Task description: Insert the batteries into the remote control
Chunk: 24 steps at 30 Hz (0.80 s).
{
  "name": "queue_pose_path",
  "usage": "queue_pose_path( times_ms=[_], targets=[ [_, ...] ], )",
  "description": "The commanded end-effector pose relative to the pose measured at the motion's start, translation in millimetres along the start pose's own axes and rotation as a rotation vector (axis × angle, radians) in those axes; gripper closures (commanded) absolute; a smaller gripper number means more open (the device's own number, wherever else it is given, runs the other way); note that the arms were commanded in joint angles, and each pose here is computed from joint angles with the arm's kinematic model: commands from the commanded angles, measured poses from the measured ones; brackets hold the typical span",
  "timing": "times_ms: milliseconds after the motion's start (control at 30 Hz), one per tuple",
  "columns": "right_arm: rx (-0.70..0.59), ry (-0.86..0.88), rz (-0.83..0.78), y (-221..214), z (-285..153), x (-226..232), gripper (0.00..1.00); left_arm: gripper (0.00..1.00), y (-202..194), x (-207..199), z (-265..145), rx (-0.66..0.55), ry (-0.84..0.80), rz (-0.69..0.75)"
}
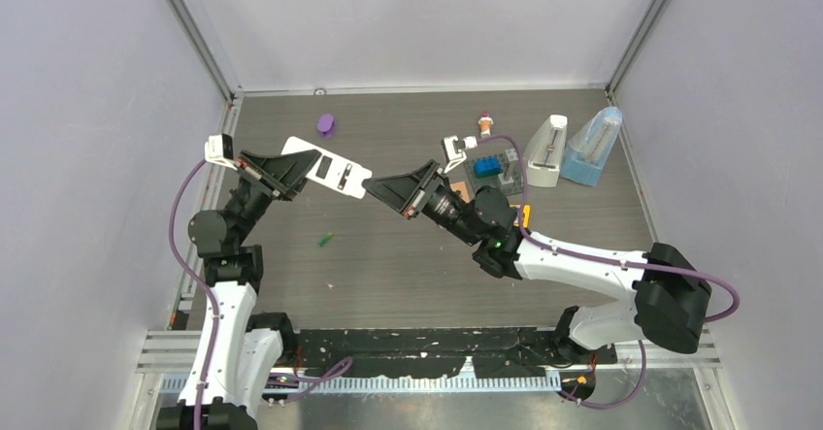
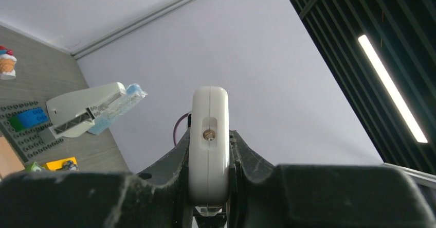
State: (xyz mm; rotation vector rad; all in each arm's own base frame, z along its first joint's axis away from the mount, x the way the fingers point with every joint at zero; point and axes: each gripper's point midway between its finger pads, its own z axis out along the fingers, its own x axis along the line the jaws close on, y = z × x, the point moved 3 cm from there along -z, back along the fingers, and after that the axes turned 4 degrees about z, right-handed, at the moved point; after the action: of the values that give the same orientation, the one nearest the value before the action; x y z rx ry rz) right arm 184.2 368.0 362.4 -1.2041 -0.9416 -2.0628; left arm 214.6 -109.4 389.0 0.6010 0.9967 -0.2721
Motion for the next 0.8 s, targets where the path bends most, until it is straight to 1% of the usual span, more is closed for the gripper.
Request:
queue_pose_path(
  times_ms=[0,300,433,767],
  targets=[
    [0.005,-0.112,-0.054,1.4,0.8,-25.1,0.95,1.0,-3.8,-64.0,-1.8,0.02,-0.211,0.126],
    [0.001,-0.164,-0.079,-0.2,13.5,-35.7,0.95,1.0,-9.3,-81.9,-4.5,0.036,-0.279,0.172],
    [-0.007,-0.193,-0.108,0.8,19.0,-39.5,0.95,1.0,-11.2,-83.0,-4.4,0.048,-0.284,0.169],
    [-0.015,-0.353,-0.156,1.2,18.2,-62.7,0.94,1.0,-12.8,-86.4,-6.0,0.05,-0.295,0.167]
  ],
)
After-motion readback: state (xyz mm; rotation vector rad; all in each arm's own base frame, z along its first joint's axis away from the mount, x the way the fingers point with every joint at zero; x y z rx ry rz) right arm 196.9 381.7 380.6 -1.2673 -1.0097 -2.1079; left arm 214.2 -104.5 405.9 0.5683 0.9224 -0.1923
